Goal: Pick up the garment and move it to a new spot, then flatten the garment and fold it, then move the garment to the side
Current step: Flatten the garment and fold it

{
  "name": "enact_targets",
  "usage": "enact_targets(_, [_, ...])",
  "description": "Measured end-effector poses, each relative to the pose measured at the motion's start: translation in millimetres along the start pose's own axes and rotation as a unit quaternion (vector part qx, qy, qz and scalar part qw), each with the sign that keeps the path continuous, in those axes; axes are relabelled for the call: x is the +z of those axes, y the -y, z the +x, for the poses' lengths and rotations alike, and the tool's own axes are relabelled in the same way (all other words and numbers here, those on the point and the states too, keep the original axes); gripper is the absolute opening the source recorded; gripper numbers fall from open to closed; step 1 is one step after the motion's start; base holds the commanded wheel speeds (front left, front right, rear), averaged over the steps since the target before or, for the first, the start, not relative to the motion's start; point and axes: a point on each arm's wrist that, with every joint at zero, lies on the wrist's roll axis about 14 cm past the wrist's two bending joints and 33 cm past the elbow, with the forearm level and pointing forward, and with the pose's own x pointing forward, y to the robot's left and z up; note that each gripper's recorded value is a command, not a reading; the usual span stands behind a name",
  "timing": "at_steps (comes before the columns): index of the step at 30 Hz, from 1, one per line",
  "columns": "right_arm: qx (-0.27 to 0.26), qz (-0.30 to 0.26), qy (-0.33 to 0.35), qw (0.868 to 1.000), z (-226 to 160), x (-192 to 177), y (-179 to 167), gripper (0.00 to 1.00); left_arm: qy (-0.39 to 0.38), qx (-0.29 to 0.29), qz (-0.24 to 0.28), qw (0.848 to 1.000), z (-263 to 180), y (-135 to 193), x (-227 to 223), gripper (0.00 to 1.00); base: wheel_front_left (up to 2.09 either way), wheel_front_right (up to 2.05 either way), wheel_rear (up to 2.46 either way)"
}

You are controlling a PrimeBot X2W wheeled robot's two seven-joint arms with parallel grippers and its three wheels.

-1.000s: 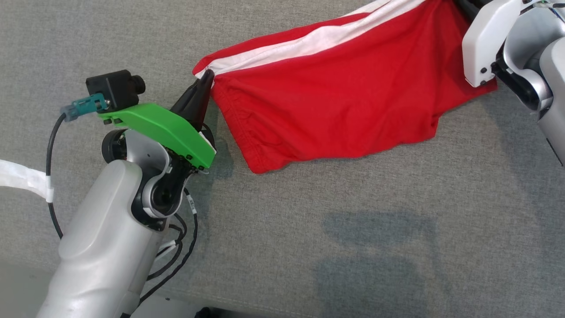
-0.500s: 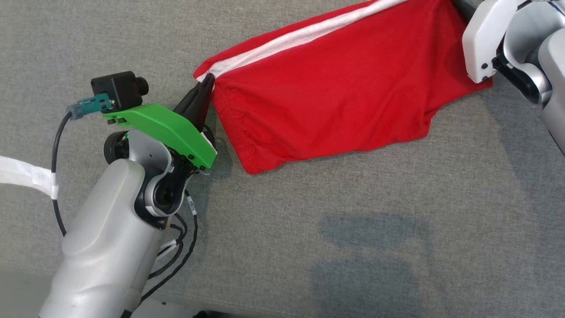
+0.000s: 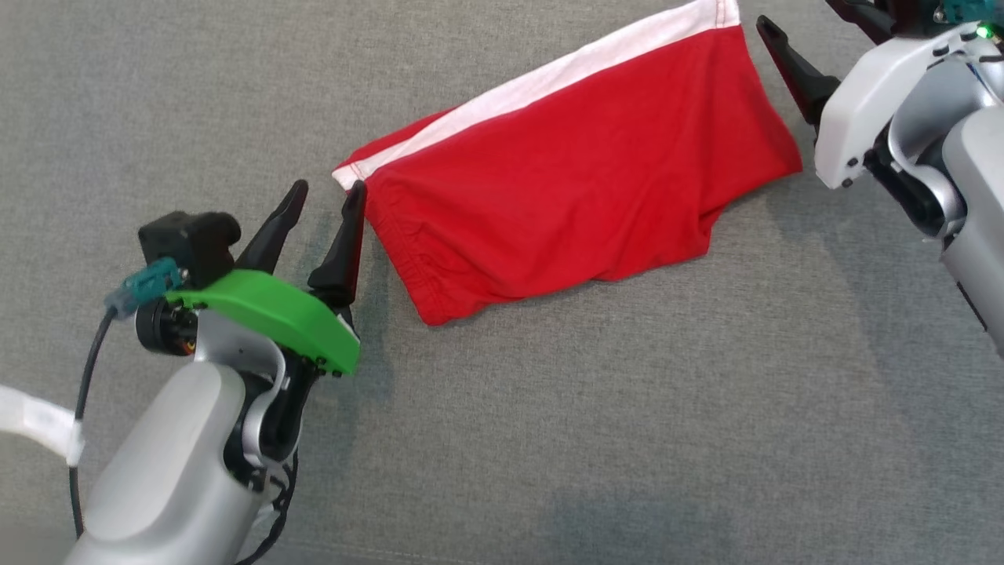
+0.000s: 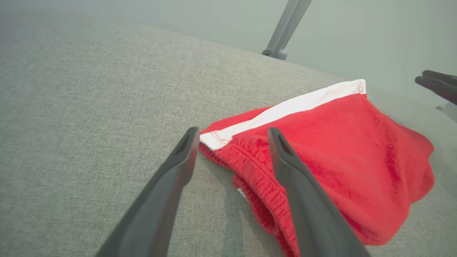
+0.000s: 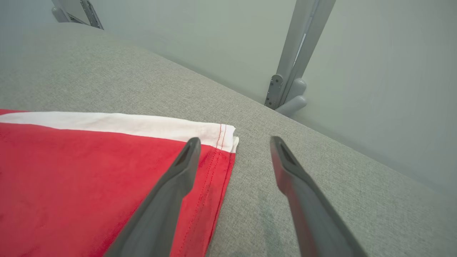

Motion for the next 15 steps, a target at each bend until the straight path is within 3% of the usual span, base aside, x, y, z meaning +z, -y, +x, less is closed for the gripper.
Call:
enact_targets(6, [-0.040, 0.020, 0.064, 0.997, -39.4, 15.7, 7.9, 1.00, 0.070, 0.009, 0.043, 0.997, -40.3, 8.5, 9.1, 1.00, 0.00, 0.00, 0.00])
enact_targets(15, [-0.072, 0.042, 0.055, 0.995, -73.2, 6.3, 7.5, 1.00, 0.136, 0.020, 0.075, 0.988, -79.6, 15.2, 22.0, 1.00, 0.00, 0.00, 0.00])
